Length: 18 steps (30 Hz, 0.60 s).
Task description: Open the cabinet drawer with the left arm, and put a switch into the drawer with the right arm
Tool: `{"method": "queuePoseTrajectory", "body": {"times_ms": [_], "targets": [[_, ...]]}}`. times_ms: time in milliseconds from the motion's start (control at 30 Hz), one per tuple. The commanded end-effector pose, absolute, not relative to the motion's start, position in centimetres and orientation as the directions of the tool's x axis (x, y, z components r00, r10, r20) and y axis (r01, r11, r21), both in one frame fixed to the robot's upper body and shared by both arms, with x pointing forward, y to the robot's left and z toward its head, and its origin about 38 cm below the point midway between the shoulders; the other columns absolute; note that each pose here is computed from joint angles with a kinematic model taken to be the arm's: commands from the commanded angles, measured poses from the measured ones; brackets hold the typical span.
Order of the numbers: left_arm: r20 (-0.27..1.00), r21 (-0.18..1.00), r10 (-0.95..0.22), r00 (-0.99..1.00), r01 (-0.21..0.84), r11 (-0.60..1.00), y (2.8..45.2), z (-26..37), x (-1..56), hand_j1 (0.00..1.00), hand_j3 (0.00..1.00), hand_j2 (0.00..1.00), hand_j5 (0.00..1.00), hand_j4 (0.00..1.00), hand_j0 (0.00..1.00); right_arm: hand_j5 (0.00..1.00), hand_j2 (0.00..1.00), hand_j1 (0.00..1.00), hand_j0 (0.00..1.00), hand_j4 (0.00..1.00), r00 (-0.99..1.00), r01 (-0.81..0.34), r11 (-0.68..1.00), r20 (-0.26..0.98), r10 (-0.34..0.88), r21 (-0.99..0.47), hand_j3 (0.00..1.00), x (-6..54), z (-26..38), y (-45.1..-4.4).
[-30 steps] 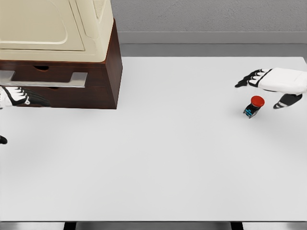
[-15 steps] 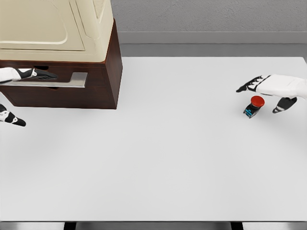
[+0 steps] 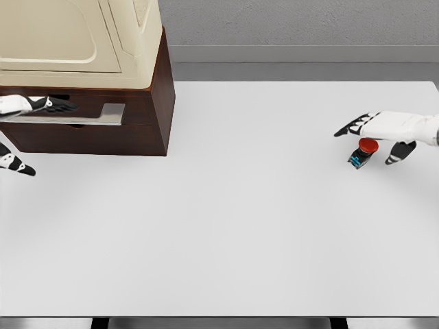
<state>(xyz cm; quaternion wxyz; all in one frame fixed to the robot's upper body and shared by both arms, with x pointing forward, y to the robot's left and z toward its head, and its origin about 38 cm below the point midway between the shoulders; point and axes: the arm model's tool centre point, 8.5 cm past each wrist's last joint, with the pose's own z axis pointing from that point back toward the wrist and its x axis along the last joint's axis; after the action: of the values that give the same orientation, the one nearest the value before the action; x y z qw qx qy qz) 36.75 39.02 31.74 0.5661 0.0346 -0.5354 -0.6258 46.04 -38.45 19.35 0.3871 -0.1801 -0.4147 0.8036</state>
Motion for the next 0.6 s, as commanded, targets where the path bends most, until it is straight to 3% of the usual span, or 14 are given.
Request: {"method": "queuePoseTrajectory", "body": {"times_ms": [0,567], "targets": [[0.560,0.706,-0.754,-0.343,0.674,0.218,39.0,31.5,36.9,1.00,1.00,1.00,1.00,1.00,1.00,1.00,1.00,1.00,1.00,1.00,-0.636,-0.478,-0.357,0.036,0.771,-0.803,1.00,46.0,19.1,-38.4],[0.517,0.733,-0.808,-0.284,0.635,0.245,39.7,30.3,38.2,1.00,1.00,1.00,1.00,1.00,1.00,1.00,1.00,1.00,1.00,1.00,-0.637,-0.477,-0.362,0.032,0.770,-0.801,1.00,46.0,19.2,-38.4]]}}
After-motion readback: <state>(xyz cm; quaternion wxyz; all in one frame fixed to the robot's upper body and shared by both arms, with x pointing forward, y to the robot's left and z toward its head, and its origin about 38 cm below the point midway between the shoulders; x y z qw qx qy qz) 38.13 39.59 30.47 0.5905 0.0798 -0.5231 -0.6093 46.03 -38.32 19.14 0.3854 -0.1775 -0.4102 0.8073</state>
